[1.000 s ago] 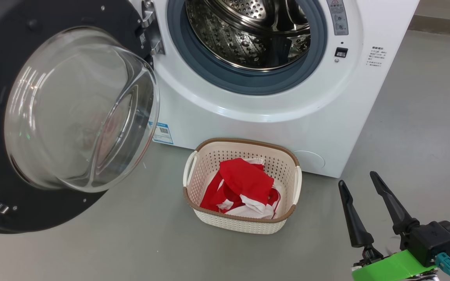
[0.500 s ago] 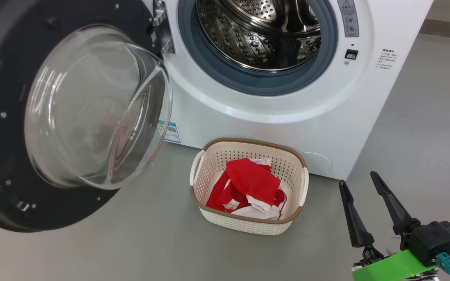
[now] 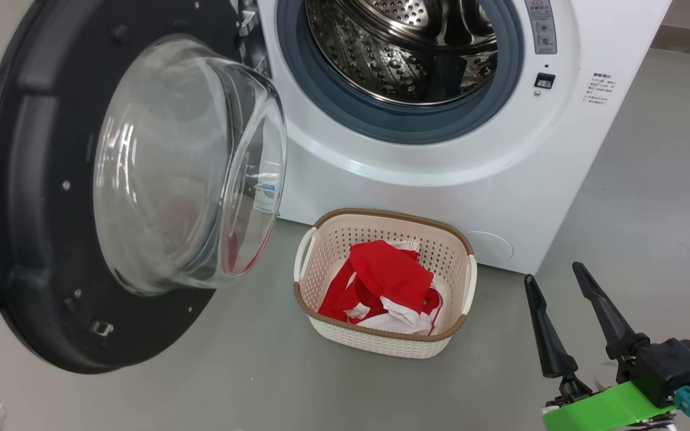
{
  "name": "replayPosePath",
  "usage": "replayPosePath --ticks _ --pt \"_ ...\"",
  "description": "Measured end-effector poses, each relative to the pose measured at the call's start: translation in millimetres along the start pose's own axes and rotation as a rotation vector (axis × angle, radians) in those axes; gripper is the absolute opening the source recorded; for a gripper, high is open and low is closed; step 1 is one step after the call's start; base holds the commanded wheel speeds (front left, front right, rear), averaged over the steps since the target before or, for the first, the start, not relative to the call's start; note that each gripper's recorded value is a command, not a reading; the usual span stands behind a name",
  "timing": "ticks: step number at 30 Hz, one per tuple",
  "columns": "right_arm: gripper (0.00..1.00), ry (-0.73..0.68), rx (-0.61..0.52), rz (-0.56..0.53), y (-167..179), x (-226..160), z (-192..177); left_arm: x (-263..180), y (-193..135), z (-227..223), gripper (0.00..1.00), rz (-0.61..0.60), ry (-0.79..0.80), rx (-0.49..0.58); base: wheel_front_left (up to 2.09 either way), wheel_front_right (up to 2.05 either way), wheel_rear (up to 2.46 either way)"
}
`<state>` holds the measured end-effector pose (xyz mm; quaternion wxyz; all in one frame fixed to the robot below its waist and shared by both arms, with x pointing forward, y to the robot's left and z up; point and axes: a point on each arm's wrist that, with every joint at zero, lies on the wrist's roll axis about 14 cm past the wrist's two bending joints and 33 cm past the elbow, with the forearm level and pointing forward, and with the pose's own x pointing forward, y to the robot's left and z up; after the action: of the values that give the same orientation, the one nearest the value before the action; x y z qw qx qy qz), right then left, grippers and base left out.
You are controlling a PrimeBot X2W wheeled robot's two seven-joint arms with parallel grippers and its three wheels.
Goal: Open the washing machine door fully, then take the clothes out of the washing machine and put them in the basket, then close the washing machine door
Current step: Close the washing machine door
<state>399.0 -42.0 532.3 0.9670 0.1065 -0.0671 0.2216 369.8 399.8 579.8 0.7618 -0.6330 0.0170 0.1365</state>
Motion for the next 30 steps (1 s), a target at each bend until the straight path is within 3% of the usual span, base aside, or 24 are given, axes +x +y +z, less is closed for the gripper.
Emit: replayPosePath --ticks 9,30 --pt "1.0 0.002 0.002 -0.012 -4.2 -0.6 -1.2 -3.2 -15.5 -27.4 0.0 -0.091 0.068 -0.005 0.0 0.0 0.0" --pt "1.0 0.005 0.005 -0.055 -18.0 -6.4 -1.9 -5.2 -36.5 -106.3 0.0 -0.162 0.257 0.035 0.0 0.0 0.0"
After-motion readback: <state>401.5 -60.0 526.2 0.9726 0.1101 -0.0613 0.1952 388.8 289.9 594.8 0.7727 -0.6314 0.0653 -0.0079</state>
